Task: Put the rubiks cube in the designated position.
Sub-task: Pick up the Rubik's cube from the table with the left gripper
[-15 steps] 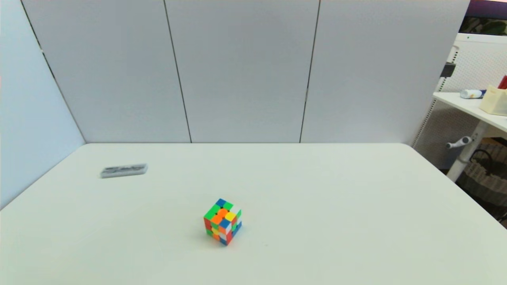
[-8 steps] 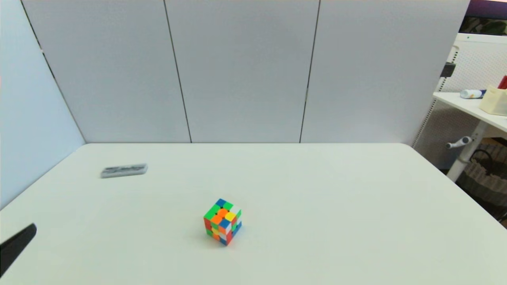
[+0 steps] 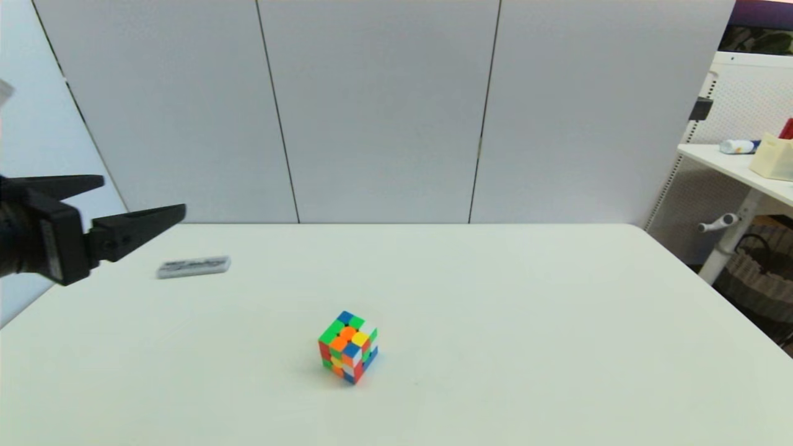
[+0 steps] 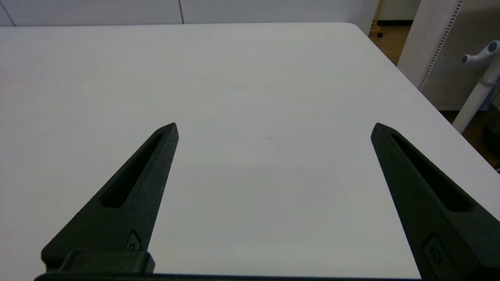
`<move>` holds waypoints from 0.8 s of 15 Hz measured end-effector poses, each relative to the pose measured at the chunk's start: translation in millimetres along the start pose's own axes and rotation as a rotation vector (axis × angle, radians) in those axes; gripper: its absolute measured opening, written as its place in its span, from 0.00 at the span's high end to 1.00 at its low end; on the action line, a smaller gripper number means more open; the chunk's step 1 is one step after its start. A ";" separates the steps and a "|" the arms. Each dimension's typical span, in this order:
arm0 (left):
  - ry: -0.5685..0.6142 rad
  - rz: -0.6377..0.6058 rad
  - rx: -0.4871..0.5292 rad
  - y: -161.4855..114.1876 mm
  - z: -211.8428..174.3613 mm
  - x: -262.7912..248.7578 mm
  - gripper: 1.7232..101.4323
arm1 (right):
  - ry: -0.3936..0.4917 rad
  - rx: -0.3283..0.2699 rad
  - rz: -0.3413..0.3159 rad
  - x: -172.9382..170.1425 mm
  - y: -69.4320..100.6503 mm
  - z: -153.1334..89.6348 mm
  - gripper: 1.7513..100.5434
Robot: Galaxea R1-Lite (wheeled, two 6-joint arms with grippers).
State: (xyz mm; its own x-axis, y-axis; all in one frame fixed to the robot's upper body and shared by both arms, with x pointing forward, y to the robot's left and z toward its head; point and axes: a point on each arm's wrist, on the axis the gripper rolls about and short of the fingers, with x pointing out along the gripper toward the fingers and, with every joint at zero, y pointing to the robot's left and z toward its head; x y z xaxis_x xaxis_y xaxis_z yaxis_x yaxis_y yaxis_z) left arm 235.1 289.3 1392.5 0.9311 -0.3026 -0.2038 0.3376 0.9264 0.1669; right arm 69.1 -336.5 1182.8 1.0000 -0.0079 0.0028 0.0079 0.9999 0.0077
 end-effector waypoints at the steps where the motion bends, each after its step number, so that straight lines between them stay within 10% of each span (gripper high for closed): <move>1: 0.022 -0.039 -0.008 -5.7 3.0 13.7 0.04 | 0.000 0.000 0.000 0.0 0.0 0.0 0.03; 12: 0.552 -0.187 0.020 -92.8 -8.5 83.9 0.04 | 0.000 0.000 0.000 0.0 0.0 0.0 0.03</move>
State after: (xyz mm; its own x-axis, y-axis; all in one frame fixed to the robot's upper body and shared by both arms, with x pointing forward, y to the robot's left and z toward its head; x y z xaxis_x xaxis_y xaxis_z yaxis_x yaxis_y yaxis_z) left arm 280.7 179.9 1351.7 0.6471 -0.2939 -0.7035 0.4970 0.8624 0.0968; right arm 69.1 -336.5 1182.8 1.0000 -0.0079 0.0028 0.0079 0.9999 0.0077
